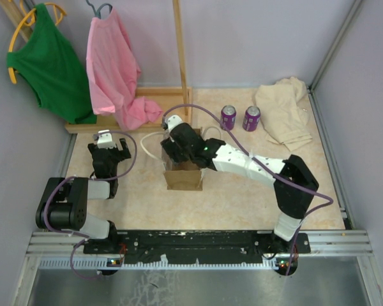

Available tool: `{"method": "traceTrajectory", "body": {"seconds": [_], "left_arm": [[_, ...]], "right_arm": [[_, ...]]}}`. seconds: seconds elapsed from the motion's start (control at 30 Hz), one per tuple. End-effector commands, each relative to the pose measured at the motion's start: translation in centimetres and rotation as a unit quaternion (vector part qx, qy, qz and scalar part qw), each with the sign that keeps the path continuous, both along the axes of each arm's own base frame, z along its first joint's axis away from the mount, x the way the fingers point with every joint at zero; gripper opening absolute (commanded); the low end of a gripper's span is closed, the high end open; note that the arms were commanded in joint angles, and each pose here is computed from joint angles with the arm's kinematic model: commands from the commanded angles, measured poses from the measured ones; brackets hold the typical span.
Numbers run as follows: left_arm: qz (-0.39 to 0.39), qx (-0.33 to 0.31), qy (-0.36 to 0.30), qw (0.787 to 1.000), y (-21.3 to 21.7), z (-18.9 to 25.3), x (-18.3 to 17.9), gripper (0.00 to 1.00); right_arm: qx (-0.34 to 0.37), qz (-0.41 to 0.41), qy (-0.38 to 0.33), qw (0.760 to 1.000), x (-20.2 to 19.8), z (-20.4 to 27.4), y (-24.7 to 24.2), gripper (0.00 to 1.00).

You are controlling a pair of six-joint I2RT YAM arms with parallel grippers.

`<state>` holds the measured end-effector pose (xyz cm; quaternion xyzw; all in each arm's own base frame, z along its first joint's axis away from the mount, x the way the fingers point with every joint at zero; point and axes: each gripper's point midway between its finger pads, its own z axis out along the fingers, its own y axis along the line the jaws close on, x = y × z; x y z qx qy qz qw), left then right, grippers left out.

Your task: Take the beverage out of the canvas bag

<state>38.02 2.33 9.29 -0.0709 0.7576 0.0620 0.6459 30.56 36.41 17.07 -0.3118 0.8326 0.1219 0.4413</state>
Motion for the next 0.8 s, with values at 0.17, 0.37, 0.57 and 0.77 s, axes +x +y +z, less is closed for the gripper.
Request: {"method": "traceTrajectory", "body": {"seconds": [0.17, 0.37, 0.57, 0.77], "left_arm": [[-0.006, -0.007, -0.018, 1.0, -0.3, 1.1, 0.7, 1.0], [-0.007, -0.007, -0.017, 1.0, -0.4, 1.0, 0.7, 1.0], [-0.006, -0.008, -0.017, 1.0, -0.4, 1.1, 0.7, 1.0], [-0.008, -0.007, -0.016, 1.0, -0.4, 1.0, 0.7, 1.0]], "right_arm": [[0.144, -0.047, -0.202, 0.968, 1.3, 19.9, -2.9, 0.0], [0.131, -0.151, -0.293, 0.935, 1.4, 25.4, -9.9, 0.0], [0.092, -0.28, -0.321, 0.9, 2.5, 26.0, -18.0, 0.0], [0.083, -0.366, -0.266, 0.888, 4.9, 20.6, -25.6, 0.0]]}}
